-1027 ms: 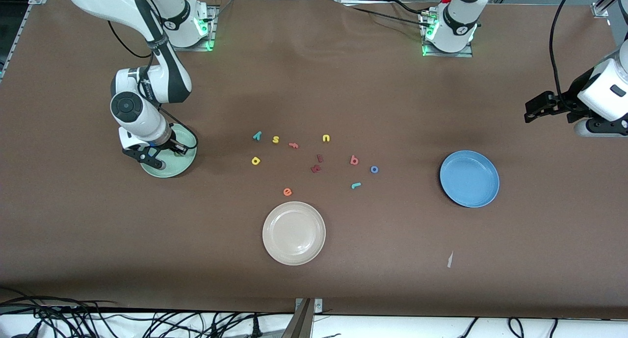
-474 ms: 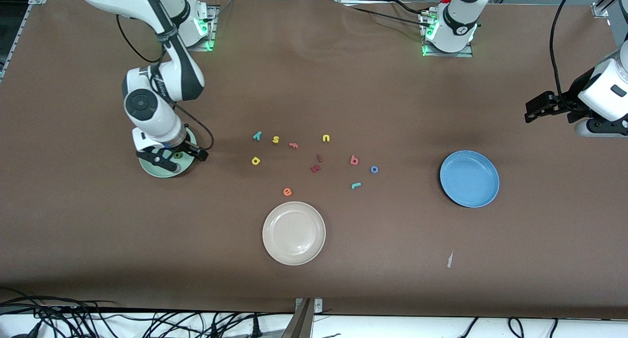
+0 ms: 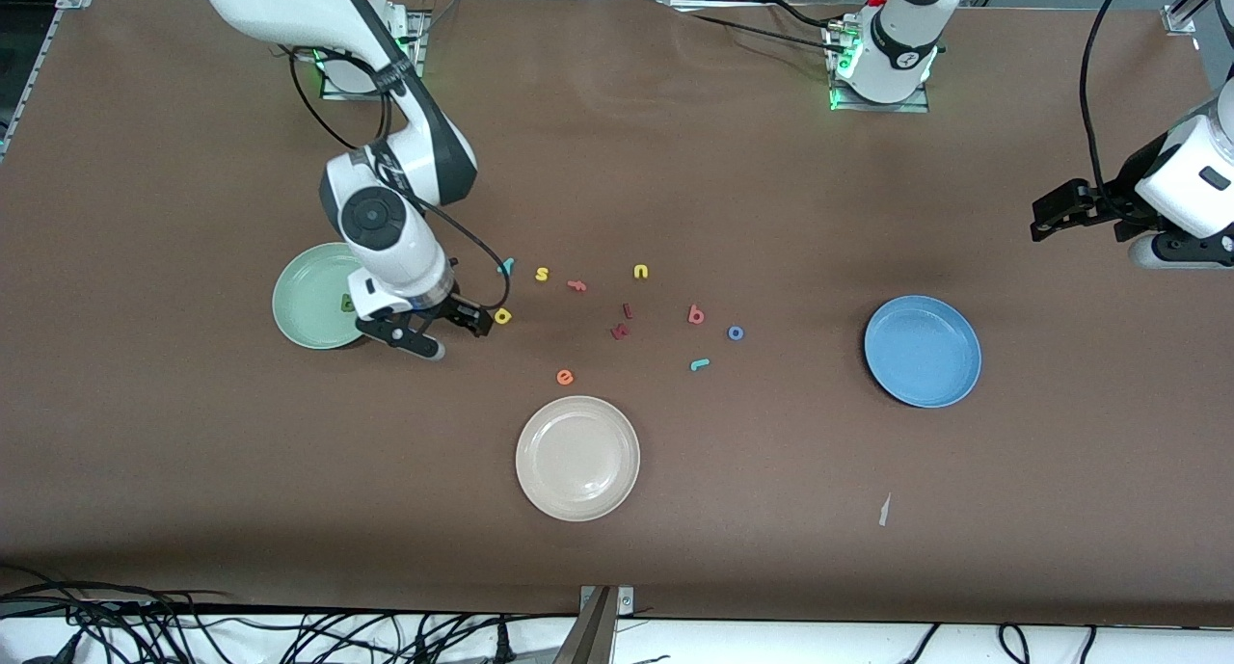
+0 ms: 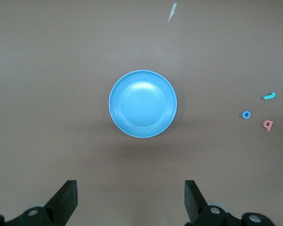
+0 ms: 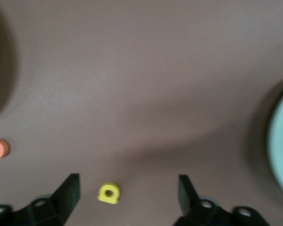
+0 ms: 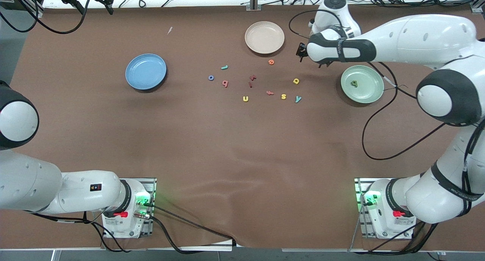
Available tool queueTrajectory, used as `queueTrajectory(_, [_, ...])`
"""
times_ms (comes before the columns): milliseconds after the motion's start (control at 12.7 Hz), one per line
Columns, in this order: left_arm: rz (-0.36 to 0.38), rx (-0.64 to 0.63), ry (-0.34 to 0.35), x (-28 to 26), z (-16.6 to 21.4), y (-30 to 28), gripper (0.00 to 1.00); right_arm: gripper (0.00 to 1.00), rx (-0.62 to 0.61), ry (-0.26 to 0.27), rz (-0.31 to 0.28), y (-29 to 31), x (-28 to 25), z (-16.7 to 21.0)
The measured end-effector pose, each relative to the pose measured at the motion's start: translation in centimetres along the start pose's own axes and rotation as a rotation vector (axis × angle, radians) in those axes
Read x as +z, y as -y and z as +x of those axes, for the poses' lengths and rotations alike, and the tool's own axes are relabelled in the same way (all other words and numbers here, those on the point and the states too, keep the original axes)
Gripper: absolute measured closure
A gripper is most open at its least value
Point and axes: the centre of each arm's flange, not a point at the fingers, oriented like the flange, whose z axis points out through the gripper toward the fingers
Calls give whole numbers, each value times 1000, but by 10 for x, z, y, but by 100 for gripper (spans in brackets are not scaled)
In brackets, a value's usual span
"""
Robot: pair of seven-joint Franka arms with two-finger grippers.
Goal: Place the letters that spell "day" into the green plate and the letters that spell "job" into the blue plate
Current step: 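Grasp the yellow foam letter a with the right gripper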
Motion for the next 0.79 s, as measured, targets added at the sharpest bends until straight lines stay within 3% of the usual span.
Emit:
queueTrajectory(395, [0, -2, 0, 0, 0, 1, 0, 23, 143, 45, -28, 14, 42, -16])
queueTrajectory(790, [1, -2, 0, 0, 0, 1, 0, 27, 175, 72, -28, 25, 60, -33])
